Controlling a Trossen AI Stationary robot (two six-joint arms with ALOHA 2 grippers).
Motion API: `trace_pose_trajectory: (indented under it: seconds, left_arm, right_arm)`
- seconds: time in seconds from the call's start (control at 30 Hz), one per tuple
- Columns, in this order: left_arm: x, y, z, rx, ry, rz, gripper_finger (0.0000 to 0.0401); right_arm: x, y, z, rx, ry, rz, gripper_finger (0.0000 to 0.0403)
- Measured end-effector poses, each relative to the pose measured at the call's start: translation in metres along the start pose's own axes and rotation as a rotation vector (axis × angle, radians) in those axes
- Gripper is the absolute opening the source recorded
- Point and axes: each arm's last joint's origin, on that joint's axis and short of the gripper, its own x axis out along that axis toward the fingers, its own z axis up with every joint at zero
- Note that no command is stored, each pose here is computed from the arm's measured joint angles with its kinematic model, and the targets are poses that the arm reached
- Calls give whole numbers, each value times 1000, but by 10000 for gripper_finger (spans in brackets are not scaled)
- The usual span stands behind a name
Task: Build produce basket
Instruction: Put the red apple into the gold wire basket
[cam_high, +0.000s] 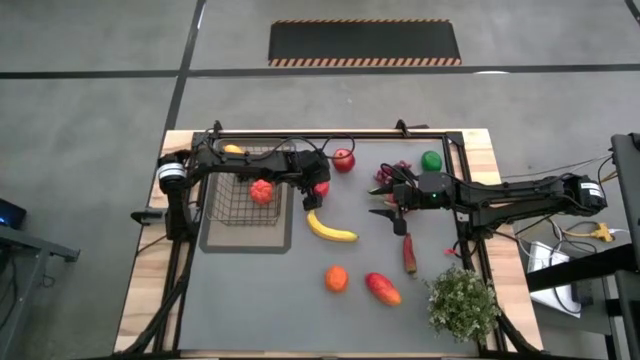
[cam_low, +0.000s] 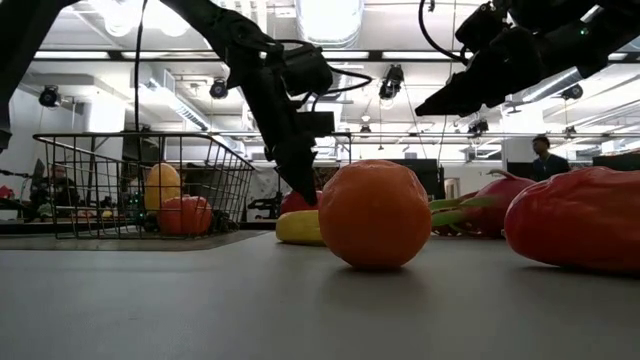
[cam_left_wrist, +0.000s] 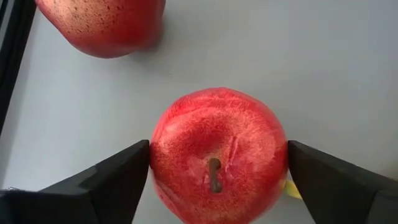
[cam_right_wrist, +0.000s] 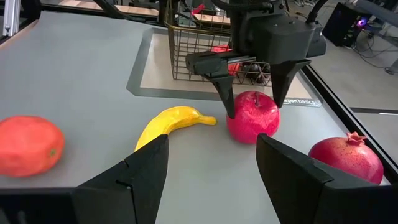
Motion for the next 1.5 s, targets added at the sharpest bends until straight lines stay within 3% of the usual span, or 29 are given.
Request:
trace_pose_trajectory:
  seconds: [0.17, 0.43, 0.6, 0.83, 1.17, 1.5]
  left_arm:
    - [0, 0, 0, -1, 0, 0, 308]
    - [-10, -8, 5, 13, -24, -3, 303]
    - [-51, -25, 22, 34, -126, -10, 303]
    - [-120, -49, 22, 43, -256, -40, 302]
    - [-197, -56, -22, -113, -175, 52, 302]
    - [-205, -45, -79, -308, -58, 152, 302]
  right_arm:
    - [0, 0, -1, 0, 2, 0, 228]
    - [0, 0, -2, 0, 5, 1, 228]
    - [0, 0, -2, 0, 6, 1, 228]
    - [0, 0, -4, 0, 11, 1, 228]
    - [0, 0, -4, 4, 8, 0, 228]
    - [0, 1, -5, 7, 10, 0, 228]
